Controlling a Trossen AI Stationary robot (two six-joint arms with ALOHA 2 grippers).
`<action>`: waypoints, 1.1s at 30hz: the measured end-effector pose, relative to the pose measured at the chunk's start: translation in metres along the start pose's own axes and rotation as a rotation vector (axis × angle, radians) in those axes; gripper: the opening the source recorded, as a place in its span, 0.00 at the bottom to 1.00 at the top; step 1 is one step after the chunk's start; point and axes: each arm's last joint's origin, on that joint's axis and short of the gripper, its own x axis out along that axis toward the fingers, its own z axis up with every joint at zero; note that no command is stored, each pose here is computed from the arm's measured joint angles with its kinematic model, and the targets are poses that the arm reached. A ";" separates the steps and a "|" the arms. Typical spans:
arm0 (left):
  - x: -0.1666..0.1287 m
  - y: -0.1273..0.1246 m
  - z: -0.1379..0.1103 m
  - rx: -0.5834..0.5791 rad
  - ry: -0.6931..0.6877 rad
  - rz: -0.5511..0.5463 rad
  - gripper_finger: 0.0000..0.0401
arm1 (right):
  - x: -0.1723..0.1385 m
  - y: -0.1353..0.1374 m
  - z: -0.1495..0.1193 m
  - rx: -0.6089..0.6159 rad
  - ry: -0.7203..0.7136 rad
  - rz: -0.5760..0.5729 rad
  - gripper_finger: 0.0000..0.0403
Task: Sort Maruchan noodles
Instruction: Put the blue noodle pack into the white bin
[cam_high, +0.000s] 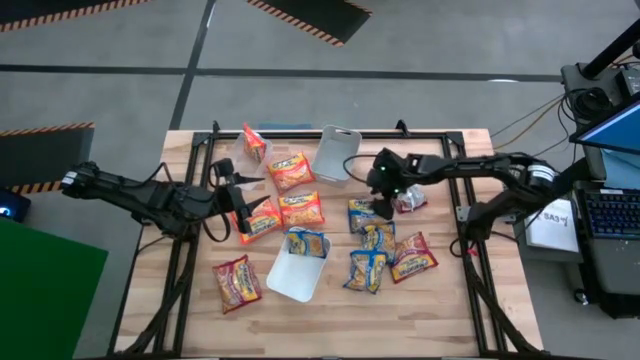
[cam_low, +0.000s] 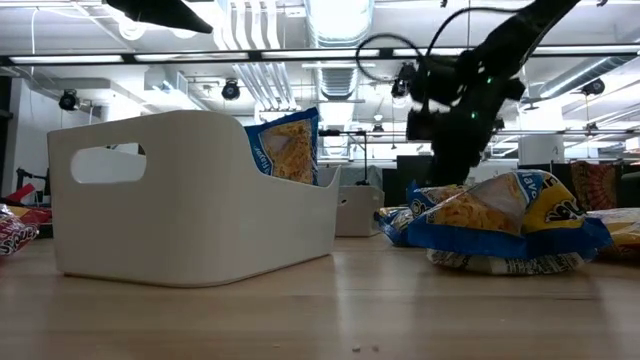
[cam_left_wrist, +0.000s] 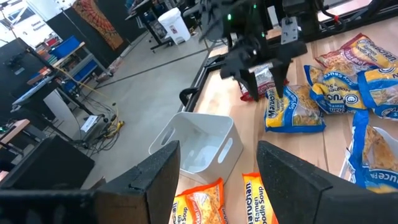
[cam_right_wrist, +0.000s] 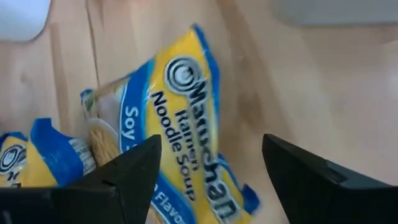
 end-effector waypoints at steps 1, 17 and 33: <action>0.000 0.000 0.000 0.001 0.001 0.000 0.49 | 0.005 -0.002 -0.001 0.009 0.012 0.024 0.65; 0.007 -0.006 0.000 0.027 0.021 -0.005 0.49 | 0.048 -0.026 -0.002 0.085 0.024 0.411 0.35; 0.007 -0.004 0.001 0.023 0.017 0.047 0.49 | -0.005 -0.007 0.022 0.052 -0.140 0.333 0.02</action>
